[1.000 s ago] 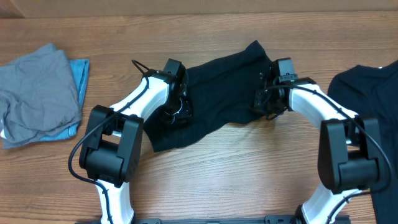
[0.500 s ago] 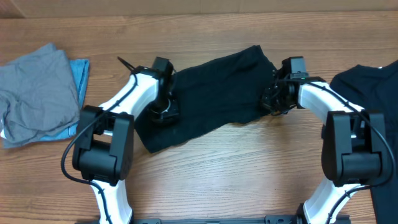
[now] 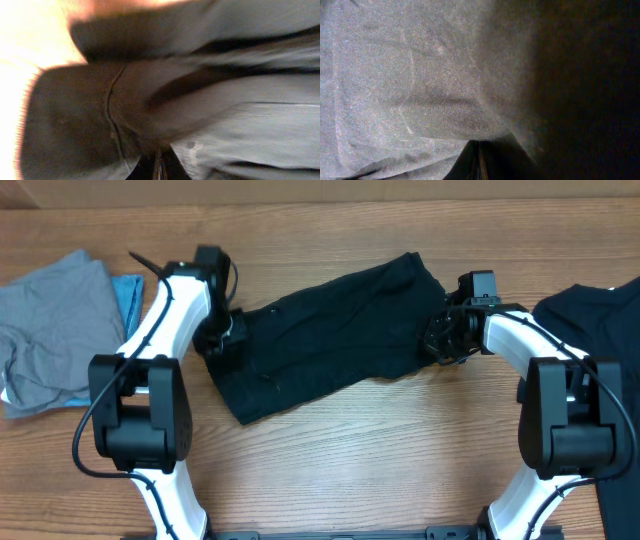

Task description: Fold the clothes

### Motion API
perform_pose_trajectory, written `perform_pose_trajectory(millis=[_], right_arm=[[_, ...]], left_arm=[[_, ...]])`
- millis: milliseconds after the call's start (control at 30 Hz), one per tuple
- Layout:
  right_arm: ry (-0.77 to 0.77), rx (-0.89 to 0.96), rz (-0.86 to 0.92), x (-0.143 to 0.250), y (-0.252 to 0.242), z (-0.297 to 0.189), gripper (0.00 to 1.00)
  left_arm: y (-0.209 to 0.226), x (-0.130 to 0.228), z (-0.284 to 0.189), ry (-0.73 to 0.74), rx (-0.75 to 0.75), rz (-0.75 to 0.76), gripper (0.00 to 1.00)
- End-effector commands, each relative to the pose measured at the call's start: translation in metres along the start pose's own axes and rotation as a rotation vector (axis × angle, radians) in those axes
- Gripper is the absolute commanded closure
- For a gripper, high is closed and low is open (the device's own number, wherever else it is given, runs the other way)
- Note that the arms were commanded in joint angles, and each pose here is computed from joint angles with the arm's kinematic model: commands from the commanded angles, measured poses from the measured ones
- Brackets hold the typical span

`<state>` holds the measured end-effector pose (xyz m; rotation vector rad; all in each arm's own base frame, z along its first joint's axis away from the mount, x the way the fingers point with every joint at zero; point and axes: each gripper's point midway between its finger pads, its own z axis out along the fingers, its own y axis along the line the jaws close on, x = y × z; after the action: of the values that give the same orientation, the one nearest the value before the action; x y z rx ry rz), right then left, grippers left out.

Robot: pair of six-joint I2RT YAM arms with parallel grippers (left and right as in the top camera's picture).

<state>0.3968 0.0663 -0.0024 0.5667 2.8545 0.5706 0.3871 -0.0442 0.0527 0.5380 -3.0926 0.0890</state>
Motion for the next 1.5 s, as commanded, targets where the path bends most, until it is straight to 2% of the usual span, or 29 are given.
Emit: perform_pose_trajectory(millis=[0, 100, 167, 200, 267, 400, 600, 900, 1100, 1133, 1200, 1233, 1467], right_arm=[[0.018, 0.217, 0.067, 0.009, -0.063, 0.02, 0.96], [0.018, 0.217, 0.07, 0.009, -0.063, 0.02, 0.96], [0.018, 0.214, 0.07, 0.009, -0.062, 0.02, 0.96], [0.02, 0.205, 0.07, 0.009, -0.061, 0.021, 0.92], [0.025, 0.186, 0.069, 0.009, -0.057, 0.021, 0.79], [0.029, 0.188, 0.07, 0.01, -0.058, 0.021, 0.78], [0.039, 0.193, 0.074, 0.013, -0.059, 0.021, 0.79], [0.041, 0.194, 0.074, 0.013, -0.059, 0.021, 0.79], [0.041, 0.195, 0.074, 0.013, -0.059, 0.021, 0.79], [0.042, 0.195, 0.074, 0.013, -0.06, 0.021, 0.81], [0.045, 0.197, 0.075, 0.014, -0.06, 0.02, 0.94], [0.044, 0.197, 0.076, 0.014, -0.06, 0.02, 0.96], [0.017, 0.204, 0.166, -0.028, -0.069, -0.024, 0.96]], left_arm=[[-0.02, -0.017, -0.075, -0.17, 0.107, 0.026, 0.96], [-0.035, -0.002, -0.093, -0.148, 0.199, 0.046, 0.96], [-0.036, 0.01, -0.093, -0.105, 0.202, 0.052, 0.96], [-0.037, 0.015, -0.089, -0.081, 0.198, 0.056, 0.96], [-0.039, 0.025, -0.08, -0.043, 0.192, 0.066, 0.96], [-0.042, 0.044, -0.049, 0.025, 0.158, 0.091, 0.96], [-0.042, 0.064, -0.001, 0.06, 0.142, 0.115, 0.96], [-0.03, 0.074, 0.037, 0.052, 0.129, 0.111, 0.96], [-0.021, 0.077, 0.063, 0.021, 0.117, 0.045, 0.96], [-0.02, 0.079, 0.066, 0.022, 0.117, 0.042, 0.96], [-0.017, 0.083, 0.072, 0.025, 0.114, 0.038, 0.96], [-0.016, 0.084, 0.074, 0.028, 0.113, 0.038, 0.96], [-0.015, 0.086, 0.075, 0.032, 0.111, 0.037, 0.96]])
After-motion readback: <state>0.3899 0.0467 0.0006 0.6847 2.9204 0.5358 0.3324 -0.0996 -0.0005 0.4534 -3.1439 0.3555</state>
